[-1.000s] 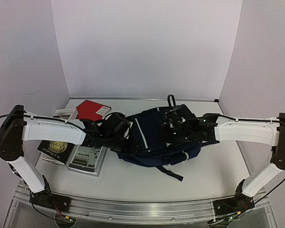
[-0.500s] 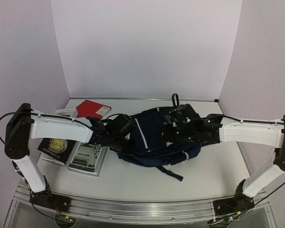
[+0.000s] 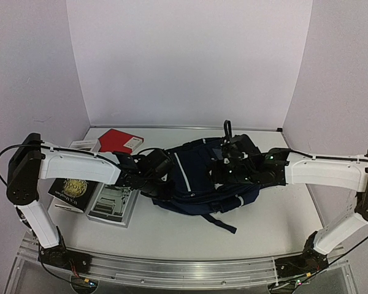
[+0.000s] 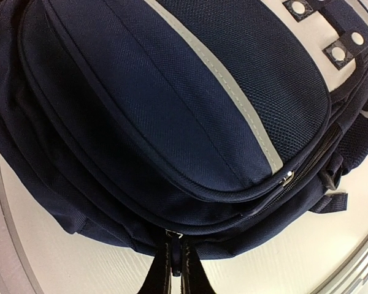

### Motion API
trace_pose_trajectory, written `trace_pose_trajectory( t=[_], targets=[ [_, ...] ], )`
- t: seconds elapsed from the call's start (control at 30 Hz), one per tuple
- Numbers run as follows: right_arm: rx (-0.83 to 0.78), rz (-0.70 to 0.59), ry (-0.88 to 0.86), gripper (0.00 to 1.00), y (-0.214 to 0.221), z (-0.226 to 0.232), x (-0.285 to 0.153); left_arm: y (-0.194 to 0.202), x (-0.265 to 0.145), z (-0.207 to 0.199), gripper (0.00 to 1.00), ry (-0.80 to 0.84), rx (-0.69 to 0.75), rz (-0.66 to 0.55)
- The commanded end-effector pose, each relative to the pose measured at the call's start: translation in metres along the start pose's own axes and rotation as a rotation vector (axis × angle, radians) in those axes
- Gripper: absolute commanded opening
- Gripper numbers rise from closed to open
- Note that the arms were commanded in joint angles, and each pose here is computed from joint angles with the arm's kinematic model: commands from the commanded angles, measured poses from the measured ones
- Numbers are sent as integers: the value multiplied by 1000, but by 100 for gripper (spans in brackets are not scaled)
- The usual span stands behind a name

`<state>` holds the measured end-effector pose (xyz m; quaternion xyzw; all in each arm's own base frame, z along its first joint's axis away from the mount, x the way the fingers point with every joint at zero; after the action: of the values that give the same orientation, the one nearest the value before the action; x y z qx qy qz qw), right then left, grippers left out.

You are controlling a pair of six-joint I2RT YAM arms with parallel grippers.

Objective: Pack the student bag
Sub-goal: Unzip the student bag at the center of the board.

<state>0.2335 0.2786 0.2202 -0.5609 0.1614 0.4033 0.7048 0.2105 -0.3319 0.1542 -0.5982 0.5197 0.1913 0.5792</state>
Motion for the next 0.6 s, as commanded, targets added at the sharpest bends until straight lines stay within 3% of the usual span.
trace_pose_trajectory(
  t=[0.0,0.13,0.3,0.57],
  targets=[
    [-60,-62,-120,48,-7,8,-18,-16,-20,-9,0,39,-1,-85],
    [-142,-110,-256,50,-10,19,-33,-30,-53,-21,0,177,33,-190],
    [-290,-178,-407,59,-4,40,-48,-42,-92,-32,0,312,97,-295],
    [-440,-224,-341,62,8,60,-24,-49,-121,-32,0,358,125,-358]
  ],
)
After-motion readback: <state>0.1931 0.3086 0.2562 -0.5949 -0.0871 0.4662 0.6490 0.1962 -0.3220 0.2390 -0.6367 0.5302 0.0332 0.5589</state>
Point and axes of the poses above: each gripper's point midway between its finger pads, its own x axis out along the fingers, its own z axis along the line the jaws close on, y = z × x, the point moved 8 cm from there along -x, back along the fingers, and after that the axes turned 1 degree about -x, right-handed, at the moved point
